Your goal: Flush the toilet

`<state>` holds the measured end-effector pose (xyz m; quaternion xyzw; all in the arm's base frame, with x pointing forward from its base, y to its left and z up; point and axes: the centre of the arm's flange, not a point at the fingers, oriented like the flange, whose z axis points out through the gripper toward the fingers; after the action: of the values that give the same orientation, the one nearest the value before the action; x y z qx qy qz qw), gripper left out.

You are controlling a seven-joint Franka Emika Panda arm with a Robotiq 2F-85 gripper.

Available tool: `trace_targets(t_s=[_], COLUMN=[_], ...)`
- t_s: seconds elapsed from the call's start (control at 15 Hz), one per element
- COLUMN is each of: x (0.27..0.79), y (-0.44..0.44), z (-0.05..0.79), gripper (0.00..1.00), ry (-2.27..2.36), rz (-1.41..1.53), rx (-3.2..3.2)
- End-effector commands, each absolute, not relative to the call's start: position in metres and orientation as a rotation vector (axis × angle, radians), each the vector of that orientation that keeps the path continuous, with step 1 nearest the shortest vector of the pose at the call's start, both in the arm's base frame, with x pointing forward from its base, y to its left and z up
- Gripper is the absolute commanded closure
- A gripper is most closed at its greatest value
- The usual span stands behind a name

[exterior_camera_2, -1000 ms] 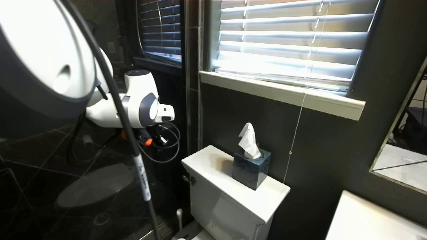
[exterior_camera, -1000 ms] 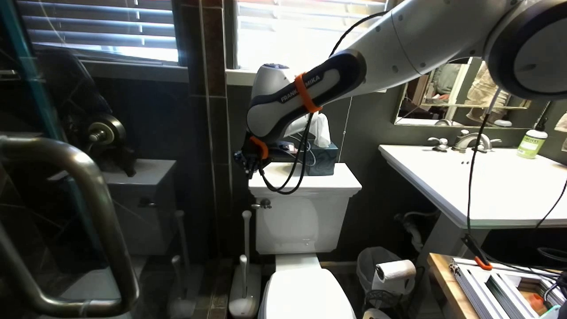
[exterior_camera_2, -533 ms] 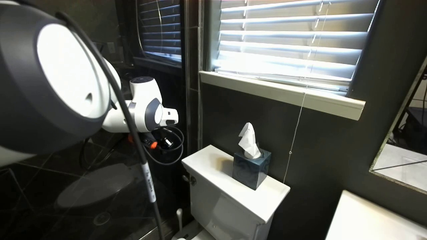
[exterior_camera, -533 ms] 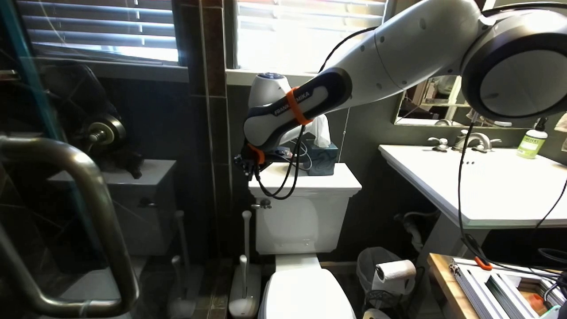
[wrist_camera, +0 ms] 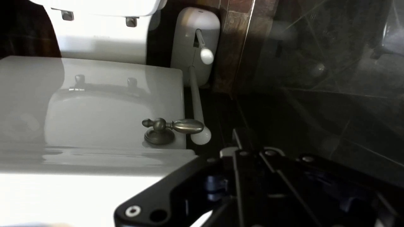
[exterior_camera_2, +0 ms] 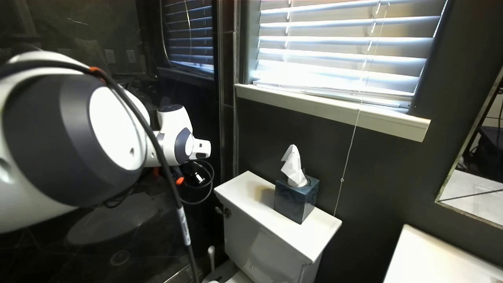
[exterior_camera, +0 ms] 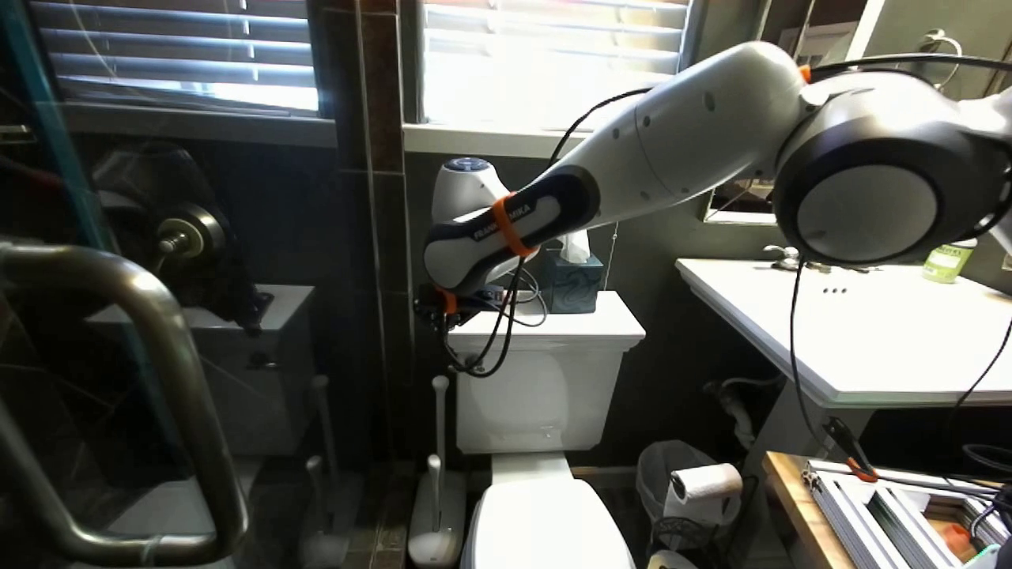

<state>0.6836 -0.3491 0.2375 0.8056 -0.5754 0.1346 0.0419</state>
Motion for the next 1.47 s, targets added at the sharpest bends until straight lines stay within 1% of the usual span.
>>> trace_targets(t_s=[0.0,0.67,1.4], x=[0.724,0.742,0.747], y=[-0.378,-0.429,-0.451], z=[0.207,0.161,0.120], gripper=[1.00,1.00,1.00], ry=[-1.840,-1.920,-1.803], rz=[0.402,0.273,0.288], rx=[2.364,2.200,2.198])
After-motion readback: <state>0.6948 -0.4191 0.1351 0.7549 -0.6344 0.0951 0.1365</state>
